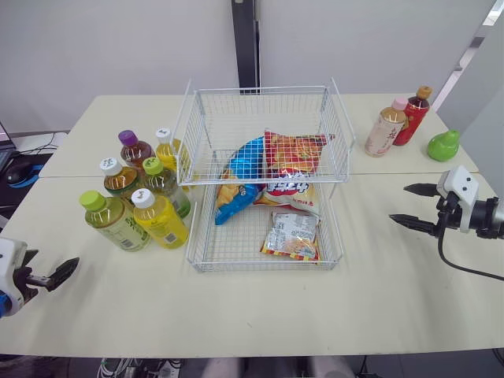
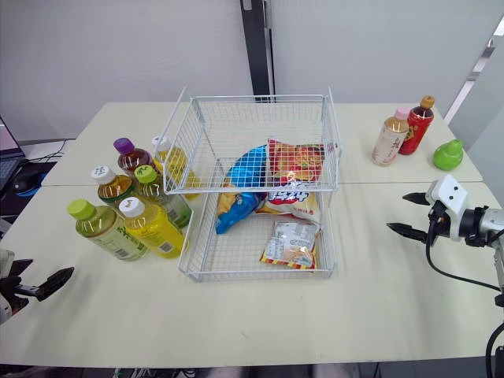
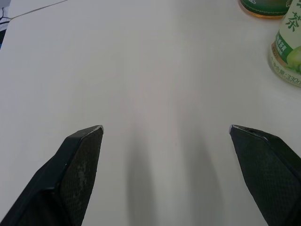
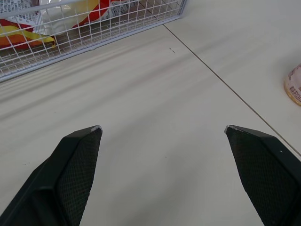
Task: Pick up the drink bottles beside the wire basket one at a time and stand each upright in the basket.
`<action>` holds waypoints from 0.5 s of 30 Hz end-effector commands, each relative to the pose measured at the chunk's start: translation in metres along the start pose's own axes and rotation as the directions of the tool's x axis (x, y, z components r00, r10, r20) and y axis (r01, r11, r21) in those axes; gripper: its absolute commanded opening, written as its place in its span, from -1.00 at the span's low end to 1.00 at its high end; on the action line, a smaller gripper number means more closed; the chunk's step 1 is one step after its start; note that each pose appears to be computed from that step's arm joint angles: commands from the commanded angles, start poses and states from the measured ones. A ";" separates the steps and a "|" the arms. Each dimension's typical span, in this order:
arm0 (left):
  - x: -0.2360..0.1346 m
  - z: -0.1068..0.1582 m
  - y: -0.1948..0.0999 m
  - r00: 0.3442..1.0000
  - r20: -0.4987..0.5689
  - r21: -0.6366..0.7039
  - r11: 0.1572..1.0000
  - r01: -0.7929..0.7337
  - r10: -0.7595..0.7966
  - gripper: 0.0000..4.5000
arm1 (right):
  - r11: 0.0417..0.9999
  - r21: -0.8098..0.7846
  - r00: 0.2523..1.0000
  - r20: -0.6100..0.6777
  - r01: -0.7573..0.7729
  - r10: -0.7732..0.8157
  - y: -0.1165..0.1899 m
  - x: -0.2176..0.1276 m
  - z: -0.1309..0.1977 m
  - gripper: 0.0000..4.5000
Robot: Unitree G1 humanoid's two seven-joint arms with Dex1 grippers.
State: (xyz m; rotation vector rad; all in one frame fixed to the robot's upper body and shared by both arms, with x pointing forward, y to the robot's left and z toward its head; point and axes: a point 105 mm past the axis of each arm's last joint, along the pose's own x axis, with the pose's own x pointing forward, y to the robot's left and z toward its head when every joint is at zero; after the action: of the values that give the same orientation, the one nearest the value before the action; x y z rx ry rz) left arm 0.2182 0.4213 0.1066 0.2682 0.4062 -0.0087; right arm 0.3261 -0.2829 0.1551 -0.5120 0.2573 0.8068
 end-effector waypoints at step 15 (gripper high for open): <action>-0.021 0.030 0.029 0.992 0.128 -0.019 1.000 0.023 -0.021 0.98 | 0.993 -0.003 0.991 0.066 0.120 -0.119 -0.016 -0.011 0.006 1.00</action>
State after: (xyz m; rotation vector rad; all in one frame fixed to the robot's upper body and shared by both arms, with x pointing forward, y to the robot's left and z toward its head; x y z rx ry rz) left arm 0.2134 0.4337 0.1278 0.2284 0.3436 -0.0557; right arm 0.3312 -0.2883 0.1498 -0.4818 0.2275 0.7421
